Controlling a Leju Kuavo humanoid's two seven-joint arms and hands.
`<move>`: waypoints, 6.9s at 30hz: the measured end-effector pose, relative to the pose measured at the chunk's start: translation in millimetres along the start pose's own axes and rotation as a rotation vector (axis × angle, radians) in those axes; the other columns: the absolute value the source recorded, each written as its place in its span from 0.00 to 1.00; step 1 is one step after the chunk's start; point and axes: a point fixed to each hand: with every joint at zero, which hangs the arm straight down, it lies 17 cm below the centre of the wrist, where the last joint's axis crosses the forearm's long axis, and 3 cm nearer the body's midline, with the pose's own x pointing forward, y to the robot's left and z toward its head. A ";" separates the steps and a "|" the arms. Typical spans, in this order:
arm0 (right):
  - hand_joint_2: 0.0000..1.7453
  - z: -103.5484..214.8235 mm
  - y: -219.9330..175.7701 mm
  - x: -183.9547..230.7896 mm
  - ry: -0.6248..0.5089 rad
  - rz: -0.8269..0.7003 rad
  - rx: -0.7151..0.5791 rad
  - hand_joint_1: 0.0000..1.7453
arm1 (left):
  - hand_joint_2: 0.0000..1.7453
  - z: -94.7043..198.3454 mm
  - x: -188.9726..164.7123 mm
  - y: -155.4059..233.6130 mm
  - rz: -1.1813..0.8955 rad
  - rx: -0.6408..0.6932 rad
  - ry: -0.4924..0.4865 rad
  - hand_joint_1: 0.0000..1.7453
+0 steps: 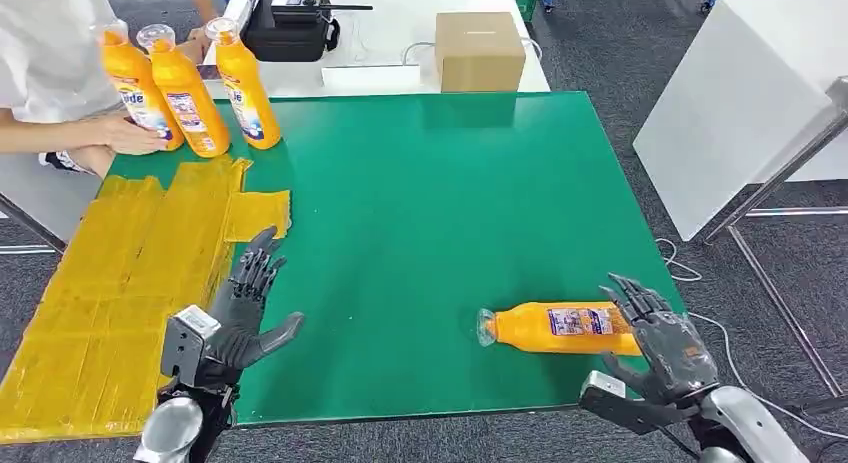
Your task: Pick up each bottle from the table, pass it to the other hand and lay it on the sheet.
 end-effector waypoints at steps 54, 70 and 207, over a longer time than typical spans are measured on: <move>1.00 -68.2 82.4 -108.2 0.174 0.158 0.392 1.00 | 1.00 -31.8 -7.8 -32.2 0.009 -0.035 -0.003 0.00; 1.00 -91.3 72.8 -80.2 0.181 0.113 0.169 1.00 | 1.00 -30.5 -11.4 -36.1 -0.012 -0.050 0.016 0.00; 1.00 -159.1 99.8 301.7 -0.260 -0.788 -0.025 1.00 | 1.00 -85.3 8.4 -103.9 0.024 -0.219 -0.009 1.00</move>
